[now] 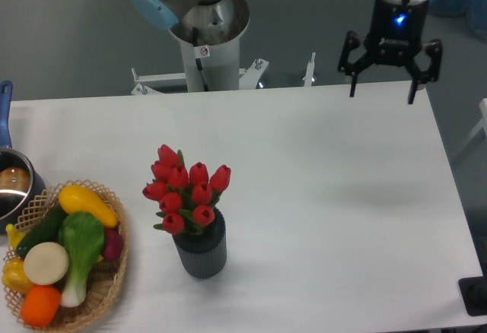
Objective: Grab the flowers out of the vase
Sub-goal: 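Move the open gripper from its raised pose toward the tulip vase, then lower the open gripper around the red tulip stems above the vase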
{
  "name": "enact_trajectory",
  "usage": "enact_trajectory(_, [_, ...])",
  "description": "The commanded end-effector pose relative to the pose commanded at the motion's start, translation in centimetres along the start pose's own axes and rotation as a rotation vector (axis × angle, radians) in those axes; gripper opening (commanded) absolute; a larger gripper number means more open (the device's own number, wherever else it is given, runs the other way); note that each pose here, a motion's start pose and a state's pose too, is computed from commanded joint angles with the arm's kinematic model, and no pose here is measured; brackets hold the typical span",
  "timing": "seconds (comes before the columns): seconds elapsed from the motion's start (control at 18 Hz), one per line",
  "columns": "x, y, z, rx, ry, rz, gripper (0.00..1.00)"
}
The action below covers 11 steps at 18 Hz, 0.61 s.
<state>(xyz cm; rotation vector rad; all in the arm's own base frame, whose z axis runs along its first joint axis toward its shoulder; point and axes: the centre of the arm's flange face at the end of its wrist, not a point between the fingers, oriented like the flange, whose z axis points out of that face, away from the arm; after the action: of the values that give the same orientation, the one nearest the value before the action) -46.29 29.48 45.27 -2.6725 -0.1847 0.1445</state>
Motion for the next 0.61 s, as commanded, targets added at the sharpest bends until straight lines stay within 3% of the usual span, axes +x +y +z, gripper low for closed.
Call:
enact_trajectory(0.22, [2.2,-1.9,2.3,0.013,0.055,0.064,1.0])
enact_trajectory(0.44, [3.3,-3.2,4.4,0.145,0.102,0.092,1.0])
enact_trajectory(0.61, [5.3,-4.1,6.8,0.155,0.142,0.158,1.0])
